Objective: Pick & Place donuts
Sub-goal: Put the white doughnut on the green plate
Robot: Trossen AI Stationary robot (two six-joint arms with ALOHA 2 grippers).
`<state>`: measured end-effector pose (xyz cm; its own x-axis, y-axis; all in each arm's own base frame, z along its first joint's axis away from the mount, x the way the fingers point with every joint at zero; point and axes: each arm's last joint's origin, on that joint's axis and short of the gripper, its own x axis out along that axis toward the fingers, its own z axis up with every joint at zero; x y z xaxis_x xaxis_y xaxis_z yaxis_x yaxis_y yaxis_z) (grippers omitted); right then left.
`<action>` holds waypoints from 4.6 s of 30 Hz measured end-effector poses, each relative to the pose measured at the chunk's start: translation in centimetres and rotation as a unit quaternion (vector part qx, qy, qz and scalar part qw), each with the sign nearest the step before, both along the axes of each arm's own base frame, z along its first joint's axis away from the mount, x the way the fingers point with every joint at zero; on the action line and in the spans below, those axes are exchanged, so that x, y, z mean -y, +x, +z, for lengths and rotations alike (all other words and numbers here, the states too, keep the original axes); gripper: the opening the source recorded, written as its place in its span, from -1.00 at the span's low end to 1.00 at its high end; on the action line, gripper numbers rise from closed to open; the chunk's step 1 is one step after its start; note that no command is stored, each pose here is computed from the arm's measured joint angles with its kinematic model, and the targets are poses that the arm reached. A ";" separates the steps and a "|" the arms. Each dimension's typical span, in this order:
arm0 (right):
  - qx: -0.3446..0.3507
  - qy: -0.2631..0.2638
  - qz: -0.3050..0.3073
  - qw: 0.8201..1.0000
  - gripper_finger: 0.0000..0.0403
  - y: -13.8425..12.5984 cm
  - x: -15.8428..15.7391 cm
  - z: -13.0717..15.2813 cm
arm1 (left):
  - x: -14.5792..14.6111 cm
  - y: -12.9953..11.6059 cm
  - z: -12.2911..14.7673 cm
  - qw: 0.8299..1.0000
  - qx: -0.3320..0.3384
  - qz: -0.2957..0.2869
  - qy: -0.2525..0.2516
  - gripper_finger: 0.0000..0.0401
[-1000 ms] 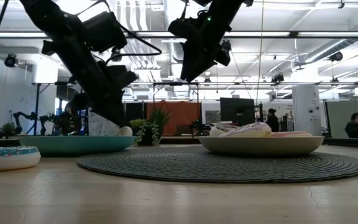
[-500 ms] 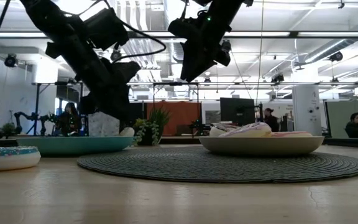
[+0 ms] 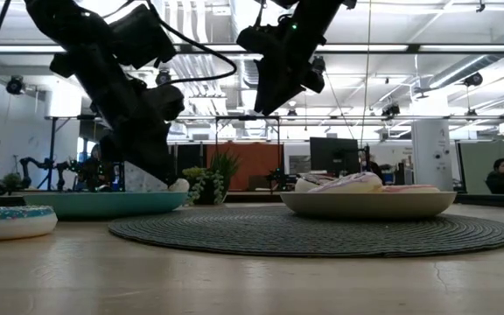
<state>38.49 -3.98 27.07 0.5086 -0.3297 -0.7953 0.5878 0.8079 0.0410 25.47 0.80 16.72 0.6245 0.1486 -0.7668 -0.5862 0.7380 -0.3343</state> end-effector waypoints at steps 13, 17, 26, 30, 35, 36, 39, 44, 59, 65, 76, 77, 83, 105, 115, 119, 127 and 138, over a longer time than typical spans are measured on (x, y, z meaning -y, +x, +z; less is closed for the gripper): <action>-0.002 0.000 0.000 1.000 -0.54 0.0 0.0 0.0 | 0.1 -0.8 -0.4 0.999 -0.044 0.020 0.020 -1.00; -0.002 0.000 0.000 1.000 -0.52 0.0 0.0 0.0 | 0.7 -0.7 -0.2 0.999 -0.037 0.008 0.010 -1.00; -0.003 0.000 0.000 1.000 -0.55 -0.1 0.0 -0.1 | 0.8 -1.8 -1.5 0.996 -0.084 0.006 -0.028 -1.00; -0.003 0.000 0.000 1.000 -0.54 0.0 0.0 -0.1 | 0.1 -2.6 -2.3 0.994 -0.107 0.029 -0.015 -1.00; -0.004 0.000 0.000 1.000 -0.53 -0.1 0.0 -0.2 | -0.6 -3.1 -2.4 0.990 -0.103 0.094 0.031 -1.00; -0.004 0.000 0.000 1.000 -0.53 -0.1 0.0 -0.2 | -0.7 -3.1 -2.3 0.989 -0.099 0.103 0.038 -1.00; -0.003 0.006 -0.009 1.000 -0.55 -0.1 0.0 -0.2 | -0.8 -3.1 -1.9 0.988 -0.089 0.117 0.050 -1.00; -0.010 0.007 -0.010 1.000 -0.56 -0.2 0.0 -0.3 | -1.1 -3.1 -0.9 0.984 -0.062 0.149 0.082 -1.00; -0.013 0.011 -0.011 1.000 -0.57 -0.3 -0.1 -0.5 | -2.7 -4.1 -2.2 0.983 -0.089 0.148 0.064 -1.00; -0.009 0.016 -0.020 1.000 -0.55 -0.3 -0.1 -0.5 | -3.3 -5.1 -2.6 0.978 -0.114 0.163 0.069 -1.00; 0.011 0.018 -0.016 1.000 -0.58 0.0 -0.1 -0.3 | -3.2 -4.4 -1.1 0.983 -0.077 0.153 0.066 -1.00; 0.014 0.018 -0.016 1.000 -0.58 0.1 -0.1 -0.3 | -3.2 -4.4 -1.2 0.983 -0.080 0.150 0.062 -1.00; 0.017 0.018 -0.016 1.000 -0.57 0.1 -0.1 -0.2 | -3.2 -3.4 -1.7 0.988 -0.056 0.136 0.039 -1.00; 0.018 0.019 -0.020 0.999 -0.58 0.1 -0.1 -0.3 | -1.7 -2.5 -2.4 0.994 -0.046 0.099 -0.002 -1.00; 0.019 0.021 -0.024 0.999 -0.61 0.1 -0.1 -0.3 | 0.9 -1.7 -1.9 0.997 0.002 0.064 -0.047 -1.00; 0.036 0.064 -0.006 0.997 -0.58 0.7 -0.2 -0.7 | 2.4 -1.7 -1.6 0.997 0.018 0.049 -0.057 -1.00; 0.060 0.184 0.015 0.981 -0.60 3.9 0.4 -5.2 | 3.1 -3.9 2.1 0.994 0.050 0.099 0.008 -1.00; 0.082 0.178 0.011 0.981 -0.74 8.3 2.2 -8.4 | 2.4 -10.3 2.5 0.982 -0.021 0.186 0.014 -1.00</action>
<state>46.78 -6.14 18.64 0.6433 -0.0334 -0.7649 0.5316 0.7384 0.4149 15.20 -1.60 19.22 0.4902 0.3822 -0.7834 -0.8304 0.4780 -0.2864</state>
